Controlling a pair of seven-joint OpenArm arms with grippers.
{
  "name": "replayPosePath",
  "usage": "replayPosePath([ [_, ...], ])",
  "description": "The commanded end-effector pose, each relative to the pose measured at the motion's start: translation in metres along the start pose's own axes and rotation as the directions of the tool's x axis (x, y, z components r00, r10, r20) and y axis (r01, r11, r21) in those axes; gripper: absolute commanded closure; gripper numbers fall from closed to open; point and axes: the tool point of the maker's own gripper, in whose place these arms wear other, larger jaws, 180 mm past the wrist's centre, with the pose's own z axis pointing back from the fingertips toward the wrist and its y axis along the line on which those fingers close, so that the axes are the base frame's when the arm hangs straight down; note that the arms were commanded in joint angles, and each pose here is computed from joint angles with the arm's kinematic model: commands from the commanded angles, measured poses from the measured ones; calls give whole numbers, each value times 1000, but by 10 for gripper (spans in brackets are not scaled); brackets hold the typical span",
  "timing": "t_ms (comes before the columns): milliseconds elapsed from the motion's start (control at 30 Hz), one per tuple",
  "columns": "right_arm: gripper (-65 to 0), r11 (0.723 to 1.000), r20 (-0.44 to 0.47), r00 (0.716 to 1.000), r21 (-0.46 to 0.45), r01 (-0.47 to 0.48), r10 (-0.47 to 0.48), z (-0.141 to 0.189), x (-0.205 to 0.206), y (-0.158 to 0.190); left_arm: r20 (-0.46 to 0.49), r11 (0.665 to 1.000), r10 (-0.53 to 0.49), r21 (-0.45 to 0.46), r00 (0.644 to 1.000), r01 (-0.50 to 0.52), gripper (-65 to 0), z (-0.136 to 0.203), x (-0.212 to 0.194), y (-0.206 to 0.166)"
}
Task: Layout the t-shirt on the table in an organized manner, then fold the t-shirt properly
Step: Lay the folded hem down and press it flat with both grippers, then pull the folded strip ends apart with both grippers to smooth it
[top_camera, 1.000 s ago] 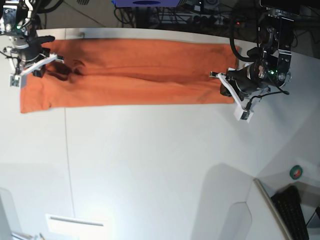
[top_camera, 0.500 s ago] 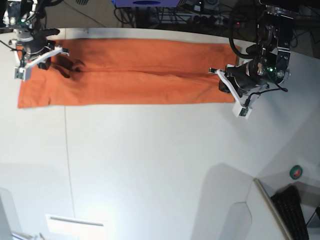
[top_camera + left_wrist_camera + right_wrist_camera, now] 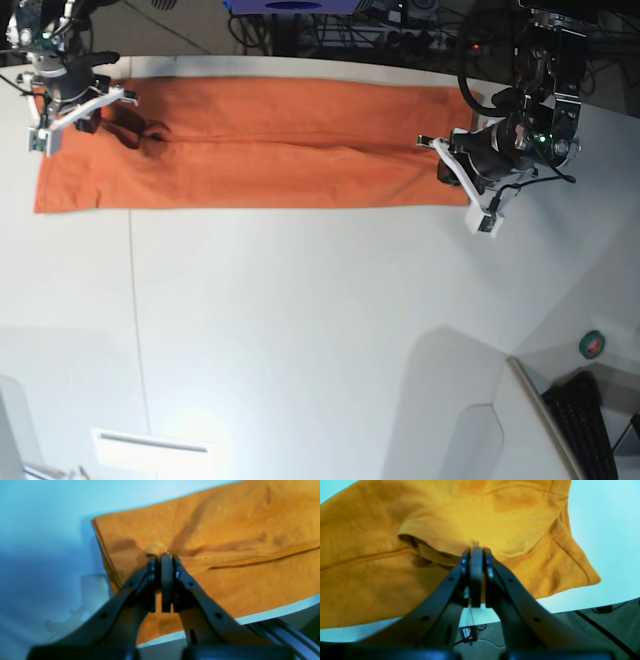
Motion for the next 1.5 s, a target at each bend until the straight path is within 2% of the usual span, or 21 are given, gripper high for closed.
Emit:
replayPosePath([
  [0, 0, 1000, 33, 999, -4, -4, 4, 2, 9, -2, 32, 1000, -15, -1, 999, 15, 0, 4, 10, 1],
  [167, 0, 1000, 29, 1000, -6, -5, 6, 3, 8, -3, 26, 1000, -15, -1, 1000, 15, 0, 5, 8, 1],
  [267, 0, 1000, 2, 1000, -7, -5, 5, 3, 4, -4, -54, 1000, -16, 13, 998, 17, 0, 7, -3, 8],
  [333, 0, 1000, -8, 1000, -7, -5, 5, 3, 2, -4, -74, 1000, -16, 16, 997, 17, 0, 8, -5, 10],
  [433, -159, 1000, -14, 1000, -9, -6, 6, 4, -1, -5, -74, 1000, -18, 17, 997, 19, 0, 9, -6, 10],
  [533, -249, 1000, -13, 1000, -9, -13, 12, 7, -1, -6, -46, 998, -51, 20, 998, 52, -3, 19, 1, 7],
  [600, -258, 1000, -7, 1000, -8, -15, 15, 9, 0, -5, -27, 998, -66, 16, 997, 67, -99, 25, 4, 2],
  [733, -258, 1000, 22, 1000, -1, -20, 20, 15, 10, -1, 10, 995, -94, 12, 995, 94, -355, 35, 13, -6],
  [800, -258, 1000, 45, 999, -27, -13, 14, 17, 19, -12, -2, 994, -105, 8, 994, 105, -469, 39, 10, -10],
  [867, -258, 999, 69, 998, -48, -2, 5, 16, 28, -20, 12, 993, -117, 1, 993, 117, -523, 44, 12, -15],
  [900, -258, 998, 82, 997, -60, 4, 1, 15, 33, -26, 14, 993, -118, -1, 993, 118, -525, 46, 11, -17],
  [967, -257, 997, 108, 994, -70, 11, -4, 12, 45, -30, 5, 994, -107, -8, 994, 107, -522, 43, 7, -18],
  [1000, -255, 997, 113, 994, -70, 20, -12, 7, 49, -31, -5, 995, -96, -14, 995, 96, -504, 40, 3, -20],
  [1033, -245, 998, 116, 993, -57, 17, -10, 2, 52, -29, -11, 997, -78, -27, 997, 78, -457, 36, 0, -24],
  [1067, -210, 999, 117, 993, -31, -15, 18, -5, 57, -26, -15, 998, -56, -41, 998, 55, -365, 31, -2, -29],
  [1100, -156, 999, 114, 992, 3, -47, 47, -11, 60, -21, -20, 998, -39, -50, 999, 38, -240, 27, -4, -33],
  [1133, -75, 997, 106, 992, 35, -66, 62, -18, 59, -16, -25, 998, -26, -57, 999, 24, -67, 24, -6, -36],
  [1167, 0, 996, 100, 993, 53, -69, 63, -24, 59, -14, -26, 998, -16, -60, 1000, 15, 0, 21, -7, -37],
  [1300, 0, 998, 55, 998, 57, -29, 25, -47, 51, -18, -20, 997, 24, -75, 1000, -26, 0, 7, -17, -40],
  [1467, 0, 999, -8, 1000, 50, 10, -9, -65, 35, -23, -107, 995, 79, -58, 991, -85, 0, -12, -49, -28],
])
